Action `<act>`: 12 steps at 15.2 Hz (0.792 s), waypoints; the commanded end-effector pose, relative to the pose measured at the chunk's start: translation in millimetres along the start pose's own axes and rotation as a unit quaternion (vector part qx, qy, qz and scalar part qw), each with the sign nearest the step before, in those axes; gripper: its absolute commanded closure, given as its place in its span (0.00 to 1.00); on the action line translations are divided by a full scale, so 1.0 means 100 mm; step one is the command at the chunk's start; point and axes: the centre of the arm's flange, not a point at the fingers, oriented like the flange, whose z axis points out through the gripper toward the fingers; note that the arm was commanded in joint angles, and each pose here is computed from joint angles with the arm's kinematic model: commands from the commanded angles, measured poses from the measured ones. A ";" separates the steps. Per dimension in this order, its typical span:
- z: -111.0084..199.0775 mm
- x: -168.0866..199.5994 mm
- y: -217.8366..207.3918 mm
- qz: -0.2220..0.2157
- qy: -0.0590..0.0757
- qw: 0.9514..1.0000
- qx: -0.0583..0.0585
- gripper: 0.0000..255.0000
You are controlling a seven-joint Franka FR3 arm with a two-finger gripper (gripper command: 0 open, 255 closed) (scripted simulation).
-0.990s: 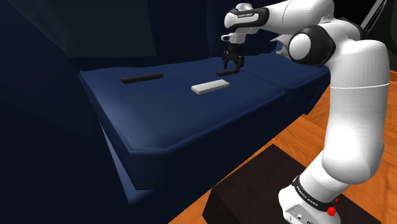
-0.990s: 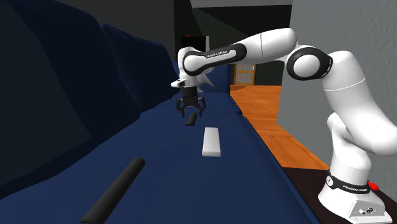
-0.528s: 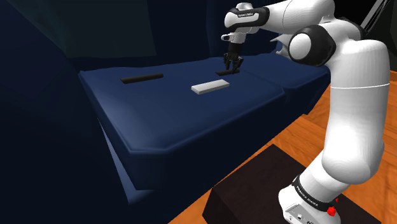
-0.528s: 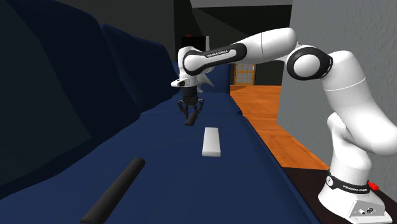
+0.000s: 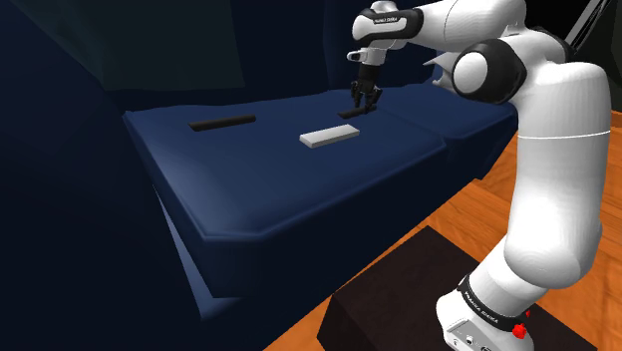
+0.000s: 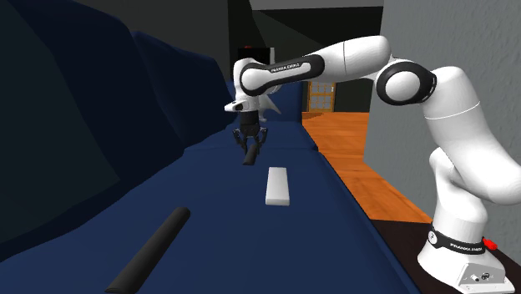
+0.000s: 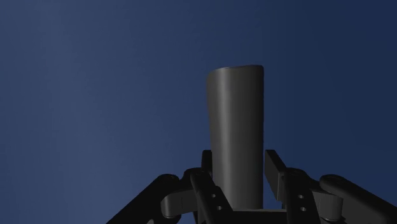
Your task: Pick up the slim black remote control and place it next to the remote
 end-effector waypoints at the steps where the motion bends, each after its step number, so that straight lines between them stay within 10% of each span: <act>1: -0.10 -0.01 0.00 0.000 0.000 1.000 0.000 1.00; 12: -0.68 -0.01 -0.04 0.000 0.000 1.000 0.000 1.00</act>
